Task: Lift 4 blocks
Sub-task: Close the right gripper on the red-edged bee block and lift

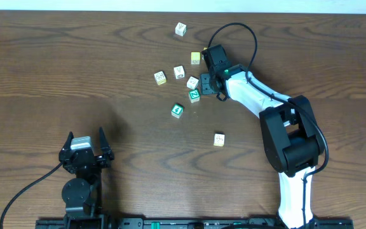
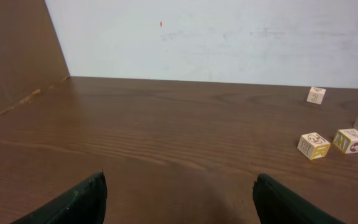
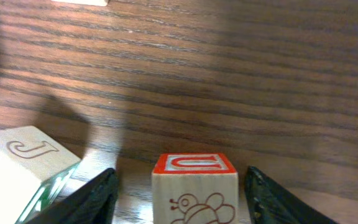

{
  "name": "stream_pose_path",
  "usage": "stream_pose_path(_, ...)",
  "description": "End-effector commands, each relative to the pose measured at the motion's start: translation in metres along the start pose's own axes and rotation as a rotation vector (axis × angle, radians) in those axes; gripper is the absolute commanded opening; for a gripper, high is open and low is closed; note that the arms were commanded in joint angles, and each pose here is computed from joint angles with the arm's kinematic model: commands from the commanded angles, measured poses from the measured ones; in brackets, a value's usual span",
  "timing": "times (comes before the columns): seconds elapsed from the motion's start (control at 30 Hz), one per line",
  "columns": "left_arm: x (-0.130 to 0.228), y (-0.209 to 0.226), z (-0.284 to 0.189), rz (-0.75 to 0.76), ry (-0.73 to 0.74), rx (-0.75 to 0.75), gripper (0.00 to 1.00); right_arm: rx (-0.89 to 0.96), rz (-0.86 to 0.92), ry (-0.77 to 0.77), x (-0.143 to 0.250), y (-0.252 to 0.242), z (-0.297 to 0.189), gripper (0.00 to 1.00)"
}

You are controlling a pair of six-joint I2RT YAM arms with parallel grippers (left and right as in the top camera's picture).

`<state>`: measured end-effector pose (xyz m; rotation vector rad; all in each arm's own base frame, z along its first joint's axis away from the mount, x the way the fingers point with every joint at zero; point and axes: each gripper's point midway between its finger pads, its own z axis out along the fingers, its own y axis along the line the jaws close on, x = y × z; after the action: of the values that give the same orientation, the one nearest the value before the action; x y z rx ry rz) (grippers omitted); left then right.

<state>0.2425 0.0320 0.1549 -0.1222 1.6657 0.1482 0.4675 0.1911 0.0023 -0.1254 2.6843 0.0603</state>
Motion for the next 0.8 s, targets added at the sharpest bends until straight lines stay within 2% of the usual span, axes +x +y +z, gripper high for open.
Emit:
stream_pose_path(0.0, 0.018, 0.003, 0.001, 0.002, 0.055, -0.017, 0.75, 0.035, -0.060, -0.002, 0.001, -0.005, 0.006, 0.66)
stream_pose_path(0.33, 0.018, 0.003, 0.001, 0.002, 0.055, -0.017, 0.76, 0.032, -0.098, -0.015, -0.007, -0.004, -0.005, 0.65)
stream_pose_path(0.5, 0.018, 0.003, 0.001, 0.002, 0.055, -0.017, 0.75, 0.031, -0.096, -0.017, -0.009, -0.005, -0.016, 0.62)
stream_pose_path(0.77, 0.018, 0.003, 0.001, 0.002, 0.055, -0.017, 0.75, 0.034, -0.046, -0.007, -0.008, -0.005, -0.021, 0.59)
